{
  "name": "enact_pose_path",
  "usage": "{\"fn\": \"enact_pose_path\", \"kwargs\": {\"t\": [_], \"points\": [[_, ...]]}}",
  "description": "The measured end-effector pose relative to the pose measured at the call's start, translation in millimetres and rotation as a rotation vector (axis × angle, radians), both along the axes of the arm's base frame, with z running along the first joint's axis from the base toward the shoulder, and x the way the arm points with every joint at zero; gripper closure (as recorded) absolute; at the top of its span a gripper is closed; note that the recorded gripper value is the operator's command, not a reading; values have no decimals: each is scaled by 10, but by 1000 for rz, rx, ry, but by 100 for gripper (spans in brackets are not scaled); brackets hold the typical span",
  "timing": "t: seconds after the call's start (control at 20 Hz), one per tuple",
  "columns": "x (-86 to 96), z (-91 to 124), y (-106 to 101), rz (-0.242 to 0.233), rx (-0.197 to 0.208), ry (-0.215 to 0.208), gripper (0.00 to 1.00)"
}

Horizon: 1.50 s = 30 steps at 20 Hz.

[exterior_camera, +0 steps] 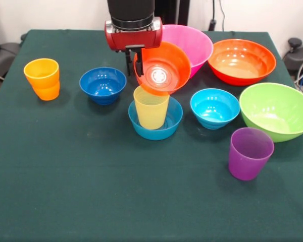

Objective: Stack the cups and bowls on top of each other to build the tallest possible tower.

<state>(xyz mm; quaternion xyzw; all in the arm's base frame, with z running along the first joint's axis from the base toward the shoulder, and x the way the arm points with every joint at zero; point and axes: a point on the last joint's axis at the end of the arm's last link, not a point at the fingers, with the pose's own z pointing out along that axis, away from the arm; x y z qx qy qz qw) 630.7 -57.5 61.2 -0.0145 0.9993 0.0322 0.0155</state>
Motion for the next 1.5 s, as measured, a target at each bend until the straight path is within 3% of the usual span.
{"fn": "enact_pose_path", "kwargs": {"t": [0.7, 0.95, 1.5], "points": [[7, 27, -12, -1, -6, -3, 100], [71, 180, -31, -6, -19, -13, 100], [208, 551, -66, -22, -50, 9, 100]]}}
